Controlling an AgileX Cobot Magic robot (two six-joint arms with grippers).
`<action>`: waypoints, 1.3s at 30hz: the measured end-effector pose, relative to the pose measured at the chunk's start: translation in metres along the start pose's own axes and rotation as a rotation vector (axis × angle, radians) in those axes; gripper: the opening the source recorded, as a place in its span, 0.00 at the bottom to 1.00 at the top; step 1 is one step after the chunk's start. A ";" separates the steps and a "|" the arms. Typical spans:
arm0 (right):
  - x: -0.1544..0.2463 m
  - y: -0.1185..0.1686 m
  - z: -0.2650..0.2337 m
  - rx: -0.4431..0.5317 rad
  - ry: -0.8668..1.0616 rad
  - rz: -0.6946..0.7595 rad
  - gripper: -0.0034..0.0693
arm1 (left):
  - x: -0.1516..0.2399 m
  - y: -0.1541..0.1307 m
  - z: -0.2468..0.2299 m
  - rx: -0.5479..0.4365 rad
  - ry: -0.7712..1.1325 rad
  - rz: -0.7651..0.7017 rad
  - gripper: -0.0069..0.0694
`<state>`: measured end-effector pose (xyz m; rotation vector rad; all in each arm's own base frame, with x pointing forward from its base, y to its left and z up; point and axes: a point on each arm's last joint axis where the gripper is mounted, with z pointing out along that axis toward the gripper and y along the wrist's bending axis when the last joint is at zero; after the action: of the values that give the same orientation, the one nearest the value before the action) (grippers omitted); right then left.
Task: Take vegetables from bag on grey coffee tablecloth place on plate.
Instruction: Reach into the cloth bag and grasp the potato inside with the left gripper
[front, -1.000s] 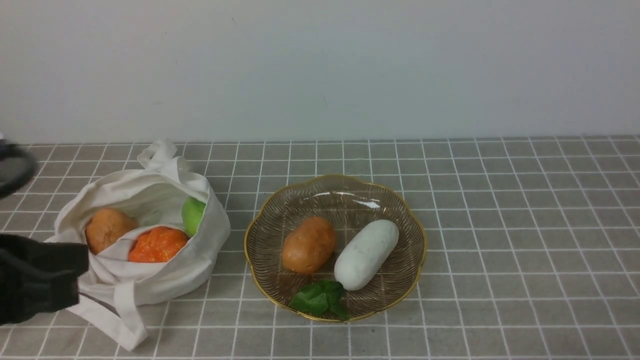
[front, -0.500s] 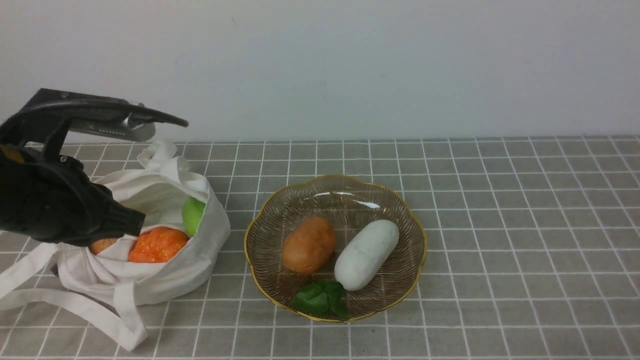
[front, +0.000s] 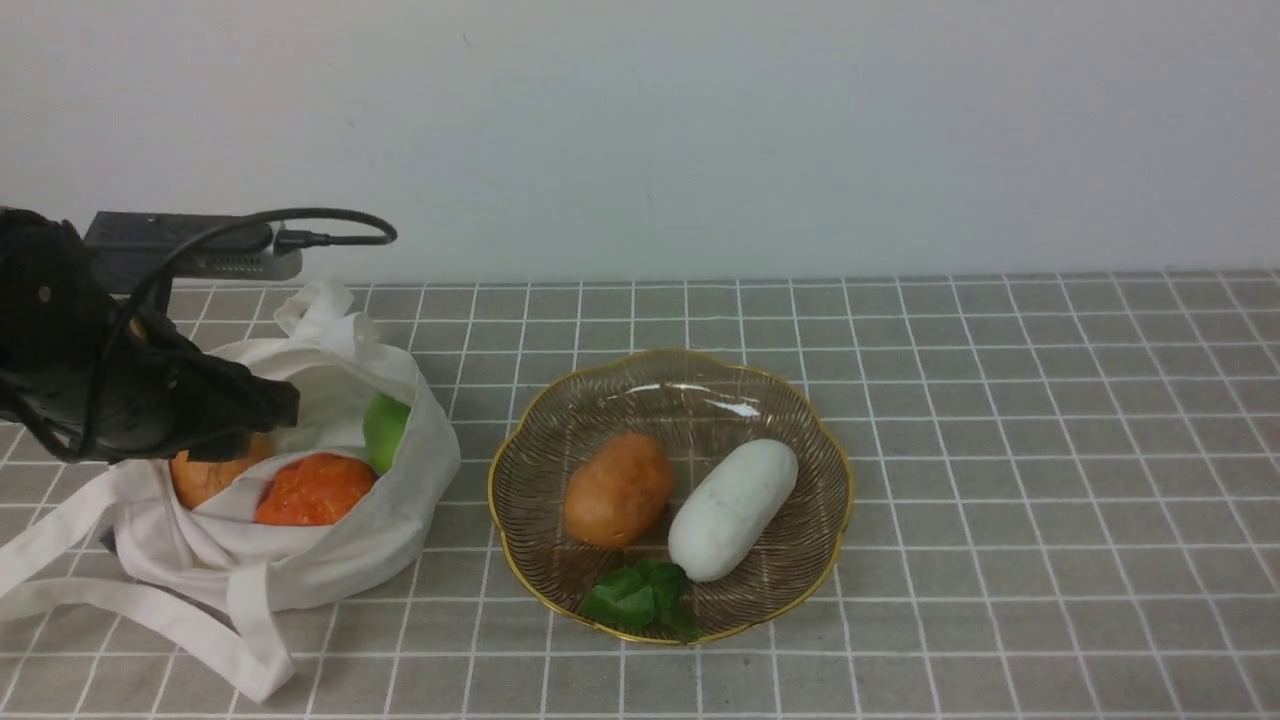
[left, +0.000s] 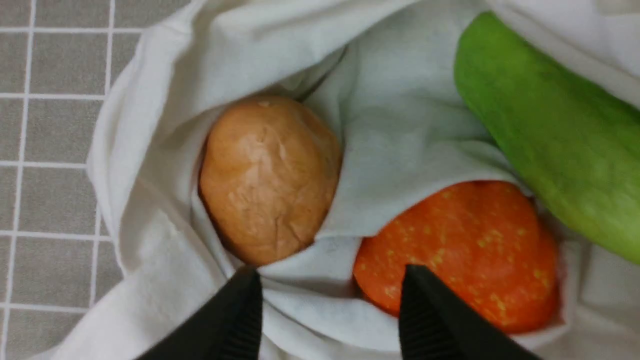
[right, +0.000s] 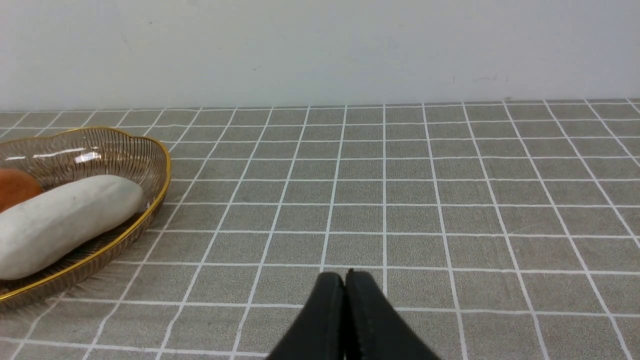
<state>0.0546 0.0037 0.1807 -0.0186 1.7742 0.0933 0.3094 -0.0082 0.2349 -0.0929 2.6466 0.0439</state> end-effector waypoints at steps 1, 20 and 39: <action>0.000 0.000 0.000 0.000 0.000 0.000 0.03 | -0.002 0.001 0.004 -0.002 -0.001 -0.007 0.60; 0.000 0.000 0.000 0.000 0.000 0.000 0.03 | -0.024 0.012 0.068 -0.085 0.057 0.021 0.72; 0.000 0.000 0.000 0.000 0.000 0.000 0.03 | -0.024 0.011 0.087 -0.084 0.071 0.025 0.66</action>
<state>0.0546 0.0037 0.1807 -0.0186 1.7742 0.0933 0.3708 0.0084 0.1698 -0.0912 2.7168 0.1625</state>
